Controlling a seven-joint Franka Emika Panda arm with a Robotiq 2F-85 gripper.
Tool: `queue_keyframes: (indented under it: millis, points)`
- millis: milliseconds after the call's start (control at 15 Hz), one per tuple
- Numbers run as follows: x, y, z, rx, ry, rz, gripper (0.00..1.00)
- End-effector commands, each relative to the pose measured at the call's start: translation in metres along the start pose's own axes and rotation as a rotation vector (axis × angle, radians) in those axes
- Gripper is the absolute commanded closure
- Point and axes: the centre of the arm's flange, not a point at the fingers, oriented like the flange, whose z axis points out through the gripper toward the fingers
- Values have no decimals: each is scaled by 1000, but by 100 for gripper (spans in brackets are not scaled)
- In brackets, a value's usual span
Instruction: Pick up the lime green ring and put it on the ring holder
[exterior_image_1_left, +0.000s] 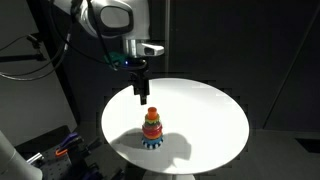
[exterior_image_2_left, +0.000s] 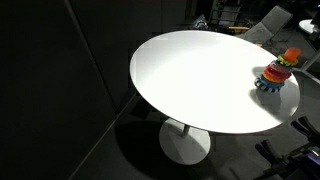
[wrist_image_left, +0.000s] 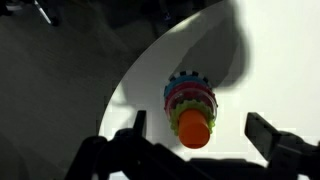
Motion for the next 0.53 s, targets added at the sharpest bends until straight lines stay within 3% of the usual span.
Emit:
queue_keyframes:
  millis: [0, 333, 467]
  points:
    - [-8, 0, -42, 14, -20, -9, 0]
    - [-11, 7, -75, 34, 14, -20, 0]
    - [-12, 5, -63, 12, 21, -9, 0]
